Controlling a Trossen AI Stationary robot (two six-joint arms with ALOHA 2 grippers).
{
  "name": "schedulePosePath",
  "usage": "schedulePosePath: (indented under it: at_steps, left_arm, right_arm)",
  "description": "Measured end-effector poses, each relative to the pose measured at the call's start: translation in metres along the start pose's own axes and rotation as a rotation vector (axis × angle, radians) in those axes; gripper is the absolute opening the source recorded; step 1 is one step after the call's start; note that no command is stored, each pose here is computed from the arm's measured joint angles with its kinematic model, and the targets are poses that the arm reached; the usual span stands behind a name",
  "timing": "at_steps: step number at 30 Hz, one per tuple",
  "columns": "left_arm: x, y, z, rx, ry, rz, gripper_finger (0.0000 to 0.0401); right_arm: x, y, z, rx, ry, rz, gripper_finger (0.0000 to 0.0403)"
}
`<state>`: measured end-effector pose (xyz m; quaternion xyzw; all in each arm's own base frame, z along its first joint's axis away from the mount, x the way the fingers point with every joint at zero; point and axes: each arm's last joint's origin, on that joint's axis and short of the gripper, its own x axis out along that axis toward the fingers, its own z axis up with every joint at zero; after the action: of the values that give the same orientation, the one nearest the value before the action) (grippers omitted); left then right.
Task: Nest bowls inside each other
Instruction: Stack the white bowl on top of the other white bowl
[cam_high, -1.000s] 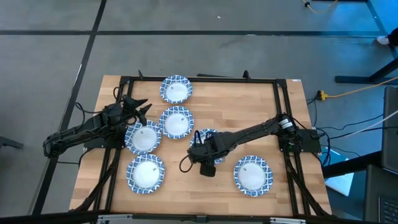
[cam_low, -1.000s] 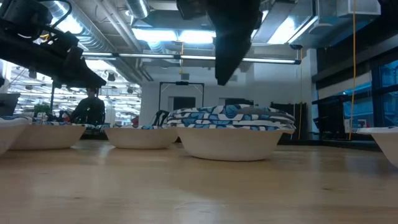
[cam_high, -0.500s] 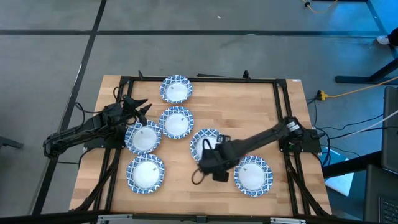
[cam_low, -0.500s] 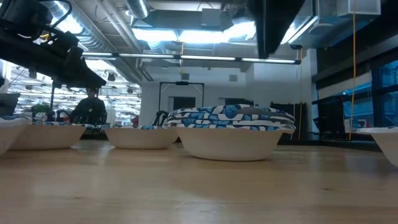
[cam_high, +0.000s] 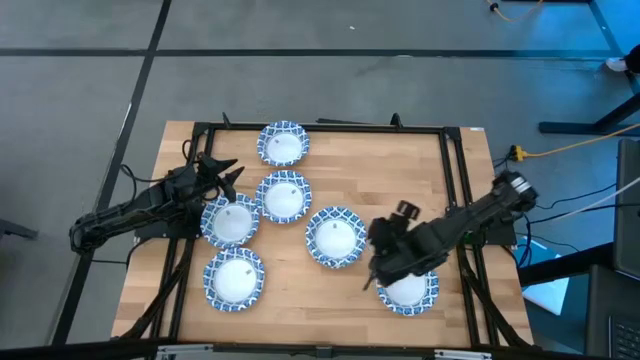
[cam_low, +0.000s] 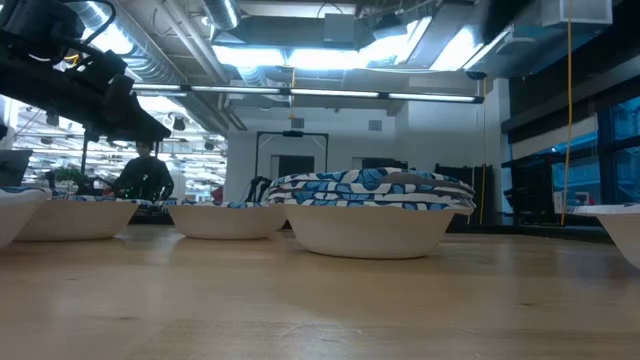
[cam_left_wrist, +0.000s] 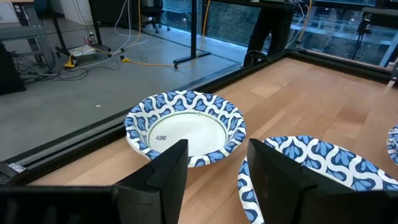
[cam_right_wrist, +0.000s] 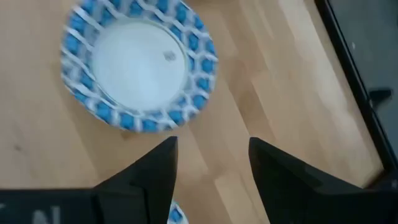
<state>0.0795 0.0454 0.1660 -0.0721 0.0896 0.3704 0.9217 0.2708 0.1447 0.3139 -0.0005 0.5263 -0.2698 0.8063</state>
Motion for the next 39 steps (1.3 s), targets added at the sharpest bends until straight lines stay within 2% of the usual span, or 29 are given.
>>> schedulePosePath:
  at_steps: [5, 10, 17, 21, 27, 39]
  left_arm:
    - [0.0, 0.0, 0.0, 0.0, 0.0, 0.0, 0.016]
    - [0.0, 0.0, 0.0, 0.0, 0.0, 0.0, 0.016]
    - [0.0, 0.0, 0.0, 0.0, 0.0, 0.0, 0.016]
    - [0.0, 0.0, 0.0, 0.0, 0.0, 0.0, 0.016]
    - [0.0, 0.0, 0.0, 0.0, -0.001, 0.008, 0.016]
    - [0.0, 0.0, 0.0, -0.001, -0.001, 0.007, 0.016]
  right_arm:
    - [0.012, -0.022, -0.038, 0.092, -0.022, 0.036, 0.02]
    - [0.032, -0.035, -0.072, 0.189, -0.049, 0.15, 0.02]
    - [0.061, -0.037, -0.111, 0.158, 0.166, 0.301, 0.02]
    - [0.071, -0.036, -0.12, 0.136, 0.249, 0.303, 0.02]
    - [0.073, -0.036, -0.122, 0.049, 0.241, 0.302, 0.02]
    - [0.075, -0.035, -0.124, 0.024, 0.283, 0.306, 0.02]
